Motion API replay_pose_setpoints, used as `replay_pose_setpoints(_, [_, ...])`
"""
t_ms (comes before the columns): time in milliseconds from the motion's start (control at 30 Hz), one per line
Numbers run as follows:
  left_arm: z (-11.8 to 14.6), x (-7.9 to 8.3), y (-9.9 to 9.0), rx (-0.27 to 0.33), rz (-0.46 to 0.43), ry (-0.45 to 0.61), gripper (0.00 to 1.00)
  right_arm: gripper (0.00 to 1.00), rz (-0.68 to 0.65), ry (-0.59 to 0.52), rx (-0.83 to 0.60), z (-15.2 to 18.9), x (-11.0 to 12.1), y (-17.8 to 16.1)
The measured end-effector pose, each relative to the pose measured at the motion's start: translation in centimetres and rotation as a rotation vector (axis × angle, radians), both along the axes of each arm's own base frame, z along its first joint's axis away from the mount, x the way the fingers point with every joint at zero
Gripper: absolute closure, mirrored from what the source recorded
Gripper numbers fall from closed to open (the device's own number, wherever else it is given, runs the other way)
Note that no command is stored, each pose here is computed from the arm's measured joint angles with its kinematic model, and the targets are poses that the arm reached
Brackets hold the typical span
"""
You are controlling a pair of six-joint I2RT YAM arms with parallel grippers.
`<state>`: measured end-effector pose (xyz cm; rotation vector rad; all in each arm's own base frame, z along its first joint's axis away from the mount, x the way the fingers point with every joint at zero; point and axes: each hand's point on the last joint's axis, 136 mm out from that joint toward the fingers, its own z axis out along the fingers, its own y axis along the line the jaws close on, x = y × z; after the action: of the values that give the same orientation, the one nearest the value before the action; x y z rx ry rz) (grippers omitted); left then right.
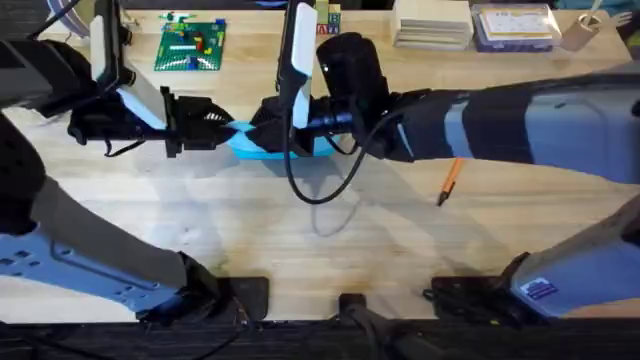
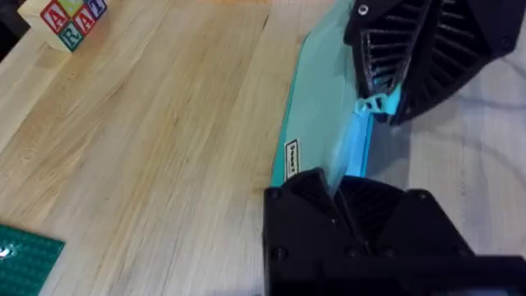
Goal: Unzip the bag, pick up the pens from the table one at a time and place them inside, then zip the bag closed.
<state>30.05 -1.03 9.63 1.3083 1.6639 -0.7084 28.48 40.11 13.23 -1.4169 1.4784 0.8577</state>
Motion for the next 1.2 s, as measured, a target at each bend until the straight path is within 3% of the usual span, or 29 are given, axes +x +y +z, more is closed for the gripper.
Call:
replay_pose_setpoints(533, [0.0, 0.2, 0.2, 0.008, 0.002, -0.007, 0.959, 0.971, -0.052, 0.077, 0.026, 0.2, -0.1, 1.4])
replay_pose_setpoints(700, [0.0, 0.2, 0.3, 0.011, 0.003, -0.008, 0.959, 0.973, -0.073, 0.16, -0.029, 0.1, -0.2, 1.8])
replay_pose_setpoints(1200, [-0.2, 0.3, 0.5, 0.024, 0.001, -0.016, 0.959, 0.973, -0.069, 0.166, -0.039, -0.7, 0.6, 4.5])
